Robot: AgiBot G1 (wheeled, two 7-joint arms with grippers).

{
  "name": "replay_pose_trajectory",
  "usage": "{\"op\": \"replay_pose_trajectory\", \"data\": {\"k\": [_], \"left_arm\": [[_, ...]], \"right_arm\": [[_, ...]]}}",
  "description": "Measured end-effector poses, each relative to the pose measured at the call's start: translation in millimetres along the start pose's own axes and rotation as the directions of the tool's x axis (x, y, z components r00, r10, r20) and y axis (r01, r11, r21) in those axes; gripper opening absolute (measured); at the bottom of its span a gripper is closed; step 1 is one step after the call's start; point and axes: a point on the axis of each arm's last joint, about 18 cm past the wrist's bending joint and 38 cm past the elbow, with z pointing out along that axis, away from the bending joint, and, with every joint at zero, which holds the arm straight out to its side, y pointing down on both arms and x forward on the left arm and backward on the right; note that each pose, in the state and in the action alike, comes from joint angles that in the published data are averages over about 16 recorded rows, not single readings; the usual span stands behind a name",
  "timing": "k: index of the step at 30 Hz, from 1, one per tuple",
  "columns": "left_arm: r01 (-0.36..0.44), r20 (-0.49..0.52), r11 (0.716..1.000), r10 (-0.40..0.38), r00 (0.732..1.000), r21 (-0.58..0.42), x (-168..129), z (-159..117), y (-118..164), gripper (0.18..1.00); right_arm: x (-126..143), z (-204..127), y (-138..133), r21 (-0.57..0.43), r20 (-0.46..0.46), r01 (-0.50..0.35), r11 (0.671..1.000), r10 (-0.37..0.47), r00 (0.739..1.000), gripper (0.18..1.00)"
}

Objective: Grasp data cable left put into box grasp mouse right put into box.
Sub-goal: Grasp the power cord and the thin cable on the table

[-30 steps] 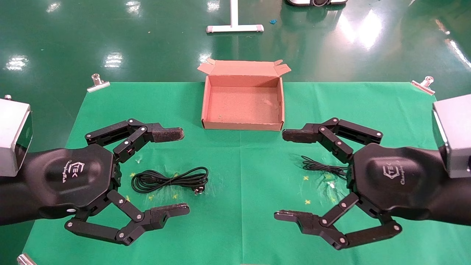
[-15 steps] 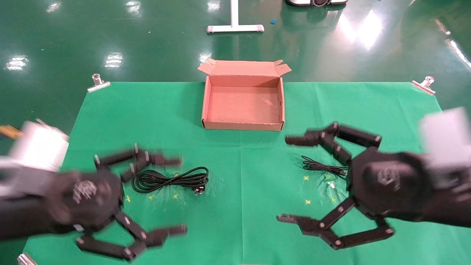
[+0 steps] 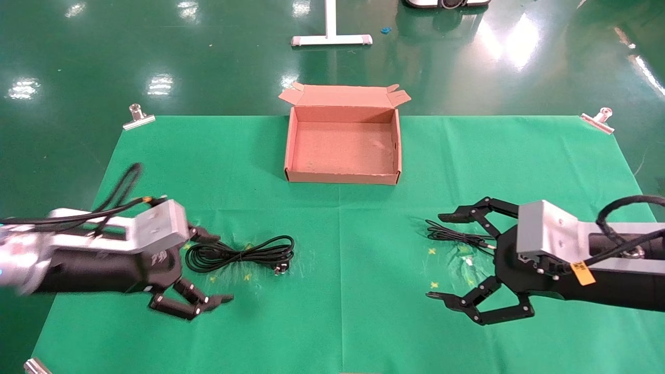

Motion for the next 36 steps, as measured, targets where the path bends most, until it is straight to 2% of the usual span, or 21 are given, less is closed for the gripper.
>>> {"op": "replay_pose_trajectory", "data": {"k": [8,14,24,36], "left_arm": [[-0.141,0.027,0.985,0.145,0.989,-0.104,-21,40,-10,1.001],[-0.207,0.038,0.968,0.214,0.976,-0.143,-28,62,-16,1.001],[-0.231,0.061,0.956,0.245,0.968,-0.183,-37,78,-19,1.001],[-0.218,0.082,0.960,0.234,0.969,-0.176,-45,88,-22,1.001]], "right_arm": [[-1,-8,1,0.006,-0.010,-0.033,0.999,0.033,0.999,1.001],[-3,-14,4,0.004,-0.018,-0.051,0.999,0.051,0.999,1.001],[-4,-20,8,-0.003,-0.032,-0.058,0.998,0.058,0.998,1.001],[-4,-21,13,-0.015,-0.040,-0.066,0.998,0.065,0.997,1.001]]}}
